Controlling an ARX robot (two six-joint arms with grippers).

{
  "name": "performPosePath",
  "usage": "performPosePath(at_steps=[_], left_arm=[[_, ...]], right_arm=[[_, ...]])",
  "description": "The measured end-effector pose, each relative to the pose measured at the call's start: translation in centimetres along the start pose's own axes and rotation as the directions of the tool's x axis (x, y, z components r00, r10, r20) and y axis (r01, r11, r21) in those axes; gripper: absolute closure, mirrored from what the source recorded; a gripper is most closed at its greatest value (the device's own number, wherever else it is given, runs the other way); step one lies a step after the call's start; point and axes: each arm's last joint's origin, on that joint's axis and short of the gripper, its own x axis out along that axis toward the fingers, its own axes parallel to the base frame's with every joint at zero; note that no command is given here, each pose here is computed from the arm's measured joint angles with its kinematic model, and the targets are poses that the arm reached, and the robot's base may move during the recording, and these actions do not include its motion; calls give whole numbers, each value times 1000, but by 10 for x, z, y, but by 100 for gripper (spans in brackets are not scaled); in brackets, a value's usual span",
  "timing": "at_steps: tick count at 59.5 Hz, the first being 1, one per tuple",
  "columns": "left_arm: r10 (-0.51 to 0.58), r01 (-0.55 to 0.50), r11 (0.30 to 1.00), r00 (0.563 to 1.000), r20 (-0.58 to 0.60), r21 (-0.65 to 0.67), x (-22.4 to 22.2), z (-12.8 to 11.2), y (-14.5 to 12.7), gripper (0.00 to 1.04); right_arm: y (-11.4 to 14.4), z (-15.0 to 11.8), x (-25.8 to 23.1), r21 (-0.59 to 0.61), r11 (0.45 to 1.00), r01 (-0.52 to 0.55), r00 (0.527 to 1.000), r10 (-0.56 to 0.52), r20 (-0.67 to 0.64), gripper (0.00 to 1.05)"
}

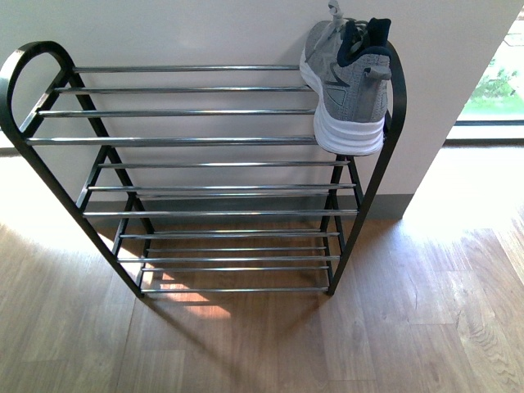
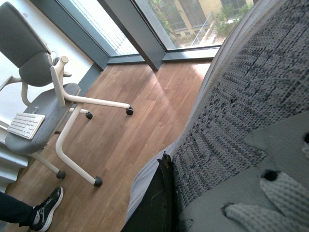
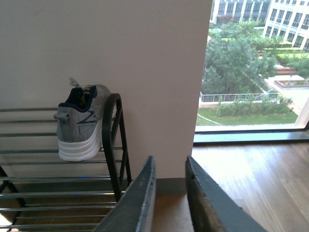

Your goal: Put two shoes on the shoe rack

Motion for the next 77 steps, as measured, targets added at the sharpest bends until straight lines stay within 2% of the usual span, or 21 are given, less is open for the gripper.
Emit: performPosePath(at_steps=[27,30,33,34,37,40,44,51,56,65,77], left_arm=[[-15,15,1000,1000,0,-17,0,0,0,103],[-173,175,975,985,25,-141,1,8,-8,103],[-353,358,892,933,72,-277,0,39,-29,103],[-428,430,838,900,85,-335,0,54,-41,103],[-534,510,716,840,97,-476,1,88,-69,103],[-589,541,636,801,108,-550,3,117,-93,103],[-638,554,561,763,104,-615,7,141,-117,103],[-688,536,498,722,66,-682,19,165,-156,103],[-711,501,479,703,16,-721,30,176,-180,103],[-746,409,459,659,-93,-788,43,180,-209,103],[-745,274,457,637,-196,-846,73,187,-223,103]], right_arm=[[0,0,0,0,1000,-5,1000,5,0,8],[0,0,0,0,1000,7,1000,-7,-1,10],[0,0,0,0,1000,5,1000,-5,1,9],[0,0,0,0,1000,1,1000,-1,1,9],[0,0,0,0,1000,-2,1000,2,0,9],[0,0,0,0,1000,1,1000,-1,0,9],[0,0,0,0,1000,2,1000,-2,0,9],[0,0,0,0,1000,1,1000,-1,0,9],[0,0,0,0,1000,1,1000,-1,0,9],[0,0,0,0,1000,1,1000,-1,0,9],[0,0,0,0,1000,1,1000,-1,0,9]])
